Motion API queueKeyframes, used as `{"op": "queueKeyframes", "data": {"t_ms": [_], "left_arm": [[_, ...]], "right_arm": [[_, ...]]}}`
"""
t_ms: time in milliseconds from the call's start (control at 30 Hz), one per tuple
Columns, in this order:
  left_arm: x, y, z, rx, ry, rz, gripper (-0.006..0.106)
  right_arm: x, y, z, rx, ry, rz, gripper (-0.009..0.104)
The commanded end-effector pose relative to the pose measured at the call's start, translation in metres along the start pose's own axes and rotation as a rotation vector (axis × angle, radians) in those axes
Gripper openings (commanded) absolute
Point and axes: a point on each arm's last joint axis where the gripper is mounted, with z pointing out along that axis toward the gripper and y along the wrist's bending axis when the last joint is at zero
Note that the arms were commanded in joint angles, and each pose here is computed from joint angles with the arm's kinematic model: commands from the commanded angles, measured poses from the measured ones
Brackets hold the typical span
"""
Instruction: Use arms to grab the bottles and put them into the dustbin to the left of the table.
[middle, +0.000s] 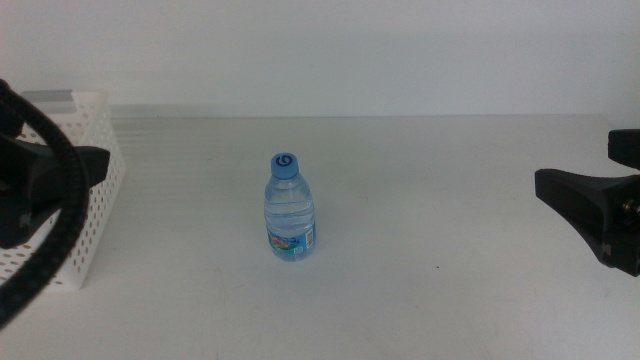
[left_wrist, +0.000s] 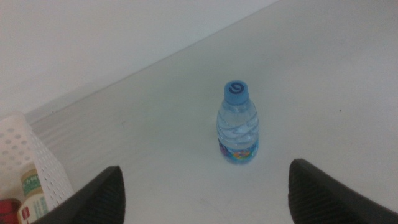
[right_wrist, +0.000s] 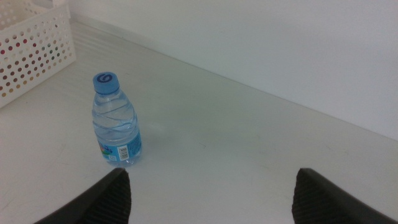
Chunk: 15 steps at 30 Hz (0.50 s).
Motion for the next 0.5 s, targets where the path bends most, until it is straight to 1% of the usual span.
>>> {"op": "queueKeyframes", "data": {"t_ms": [0,67,100,200,300,400,467], "left_arm": [[-0.014,0.002,-0.006,-0.027,-0.114,-0.03,0.082],[-0.018,0.002,-0.006,-0.027,-0.157,-0.061,0.082],[-0.024,0.003,-0.007,-0.026,-0.22,-0.089,0.082],[-0.028,0.004,-0.003,-0.009,-0.249,-0.133,0.082],[-0.03,0.006,0.011,0.026,-0.237,-0.182,0.082],[-0.029,0.008,0.03,0.058,-0.204,-0.161,0.082],[-0.025,0.009,0.046,0.096,-0.173,-0.161,0.082]], "right_arm": [[-0.014,0.0,-0.005,0.001,-0.094,-0.02,0.068],[-0.014,0.0,-0.005,0.001,-0.094,-0.02,0.068],[-0.014,0.0,-0.005,0.001,-0.094,-0.02,0.068],[-0.014,0.0,-0.005,0.001,-0.094,-0.02,0.068],[-0.014,0.0,-0.005,0.001,-0.093,-0.02,0.068],[-0.014,0.0,-0.005,0.001,-0.093,-0.02,0.068],[-0.014,0.0,-0.005,0.001,-0.093,-0.02,0.068]]}}
